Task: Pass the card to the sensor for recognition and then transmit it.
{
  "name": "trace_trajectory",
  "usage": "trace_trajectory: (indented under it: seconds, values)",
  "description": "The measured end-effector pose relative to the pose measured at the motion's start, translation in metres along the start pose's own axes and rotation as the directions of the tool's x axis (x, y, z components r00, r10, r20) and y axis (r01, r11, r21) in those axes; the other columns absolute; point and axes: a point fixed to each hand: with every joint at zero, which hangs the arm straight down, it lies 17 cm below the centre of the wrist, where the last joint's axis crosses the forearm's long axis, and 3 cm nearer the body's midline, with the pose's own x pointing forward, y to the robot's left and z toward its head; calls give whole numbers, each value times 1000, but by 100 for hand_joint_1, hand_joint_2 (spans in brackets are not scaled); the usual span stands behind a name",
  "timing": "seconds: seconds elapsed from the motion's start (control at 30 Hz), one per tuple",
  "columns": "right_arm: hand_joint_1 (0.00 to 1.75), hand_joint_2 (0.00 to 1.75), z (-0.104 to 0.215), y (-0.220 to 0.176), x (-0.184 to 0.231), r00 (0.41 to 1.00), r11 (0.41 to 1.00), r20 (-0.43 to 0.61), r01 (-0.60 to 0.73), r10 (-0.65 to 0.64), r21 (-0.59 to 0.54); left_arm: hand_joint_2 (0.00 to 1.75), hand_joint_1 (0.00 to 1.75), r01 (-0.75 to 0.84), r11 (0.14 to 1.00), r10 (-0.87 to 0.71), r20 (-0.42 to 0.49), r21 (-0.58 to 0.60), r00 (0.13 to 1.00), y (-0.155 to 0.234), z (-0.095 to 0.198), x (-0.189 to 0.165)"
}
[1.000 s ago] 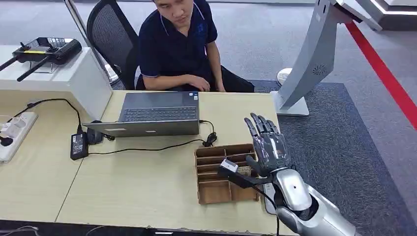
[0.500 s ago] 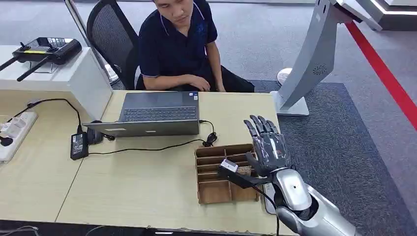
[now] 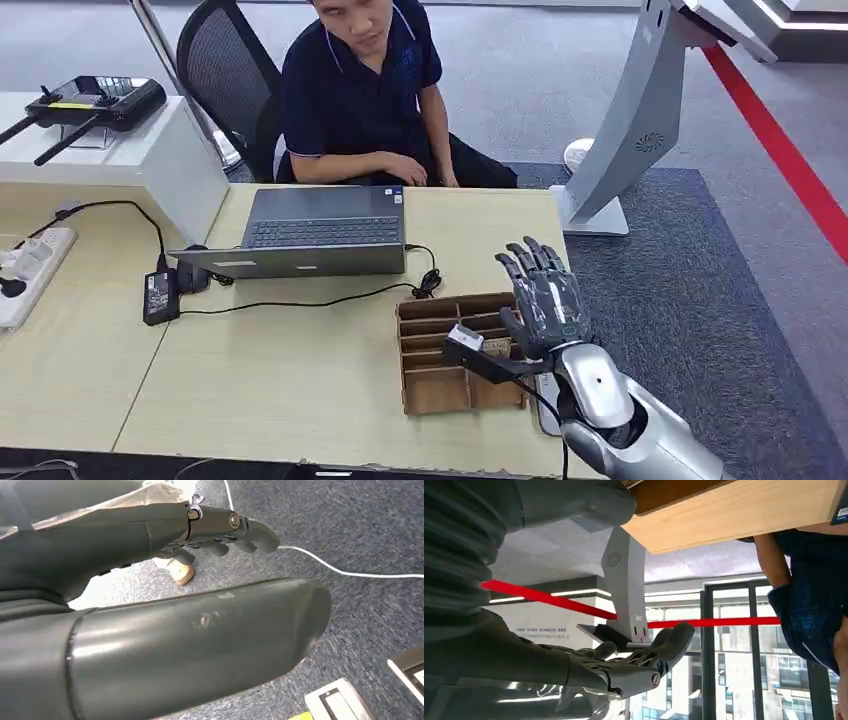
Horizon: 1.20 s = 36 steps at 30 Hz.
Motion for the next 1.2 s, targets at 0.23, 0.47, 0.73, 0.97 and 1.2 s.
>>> trace_trajectory:
  seconds: [0.23,0.47,0.73,0.97,1.2]
  values:
    - [77,175,0,2,0,1000,1000,1,-1,1,8,0,0,-1,1000,1,0,0,1000,0,0,0]
    - [93,175,2,6,2,1000,1000,5,-1,1,26,0,0,-4,1000,4,-3,0,1000,0,0,0]
    - [65,175,4,8,2,1000,999,7,0,0,36,0,0,-9,1000,9,-7,-1,1000,0,0,-1]
    - [65,175,5,9,3,1000,999,12,-2,1,42,0,0,-9,1000,9,-7,-1,1000,0,0,-1]
    - [70,175,7,11,3,1000,999,14,-7,6,52,0,0,-10,1000,10,-8,-1,1000,0,0,-1]
